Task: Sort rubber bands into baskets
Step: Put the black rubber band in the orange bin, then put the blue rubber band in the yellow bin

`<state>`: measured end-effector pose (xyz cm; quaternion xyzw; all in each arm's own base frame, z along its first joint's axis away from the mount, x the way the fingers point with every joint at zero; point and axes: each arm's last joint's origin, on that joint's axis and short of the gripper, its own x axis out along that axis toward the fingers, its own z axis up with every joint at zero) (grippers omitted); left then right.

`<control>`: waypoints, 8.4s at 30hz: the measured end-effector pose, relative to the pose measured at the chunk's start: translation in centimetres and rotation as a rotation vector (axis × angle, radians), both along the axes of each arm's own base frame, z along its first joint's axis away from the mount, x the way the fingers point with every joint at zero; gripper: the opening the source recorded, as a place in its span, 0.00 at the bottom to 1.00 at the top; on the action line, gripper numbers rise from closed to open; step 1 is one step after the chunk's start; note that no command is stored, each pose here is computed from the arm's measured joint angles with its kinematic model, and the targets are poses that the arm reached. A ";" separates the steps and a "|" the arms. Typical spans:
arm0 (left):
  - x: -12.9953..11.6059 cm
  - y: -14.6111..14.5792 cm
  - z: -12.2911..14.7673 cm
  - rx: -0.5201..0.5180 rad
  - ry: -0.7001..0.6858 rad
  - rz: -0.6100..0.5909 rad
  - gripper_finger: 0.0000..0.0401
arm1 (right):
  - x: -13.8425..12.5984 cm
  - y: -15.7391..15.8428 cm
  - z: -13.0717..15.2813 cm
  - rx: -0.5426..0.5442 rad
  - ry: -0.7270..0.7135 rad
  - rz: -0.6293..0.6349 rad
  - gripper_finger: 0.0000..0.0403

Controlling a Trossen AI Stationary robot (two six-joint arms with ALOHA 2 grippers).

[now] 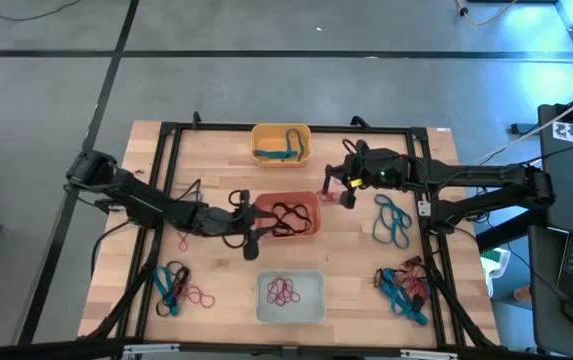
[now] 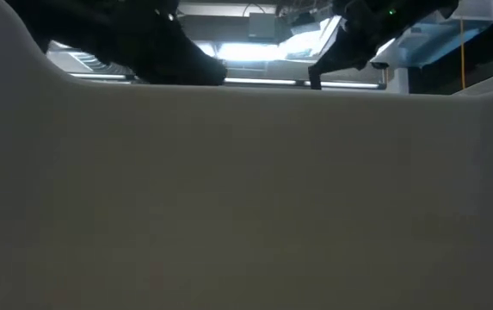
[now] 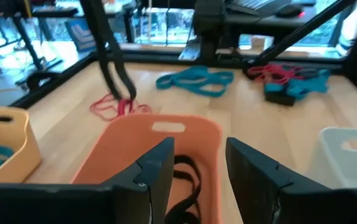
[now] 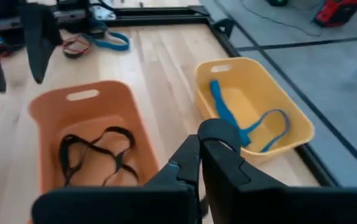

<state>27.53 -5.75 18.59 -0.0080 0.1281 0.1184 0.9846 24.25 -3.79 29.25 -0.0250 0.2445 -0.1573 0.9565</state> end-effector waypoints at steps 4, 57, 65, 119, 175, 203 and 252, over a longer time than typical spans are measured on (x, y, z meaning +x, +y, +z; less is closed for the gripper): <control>1.5 0.4 -0.1 -0.007 -0.003 0.027 0.36 | 0.0 -0.1 0.7 -0.045 -0.004 -0.023 0.05; 13.4 12.4 -2.6 0.126 0.095 0.069 0.36 | 0.0 0.2 3.6 -0.070 -0.042 0.103 0.05; 13.3 12.7 -2.8 0.094 0.107 0.083 0.34 | 0.2 0.2 3.8 -0.068 -0.074 0.119 0.05; 12.3 14.6 1.9 0.141 0.049 0.247 0.01 | -2.6 -0.6 1.4 -0.228 0.325 -0.256 0.05; 10.0 5.4 9.1 0.105 0.274 0.067 0.39 | -4.8 0.3 3.4 -0.099 0.184 -0.078 0.05; -0.9 -1.8 5.2 0.127 -0.023 -0.042 0.39 | 3.3 0.5 2.0 0.166 -0.122 0.280 0.05; -4.7 -0.7 6.0 0.053 -0.063 -0.012 0.39 | 10.0 4.5 -1.6 0.320 0.349 0.212 0.63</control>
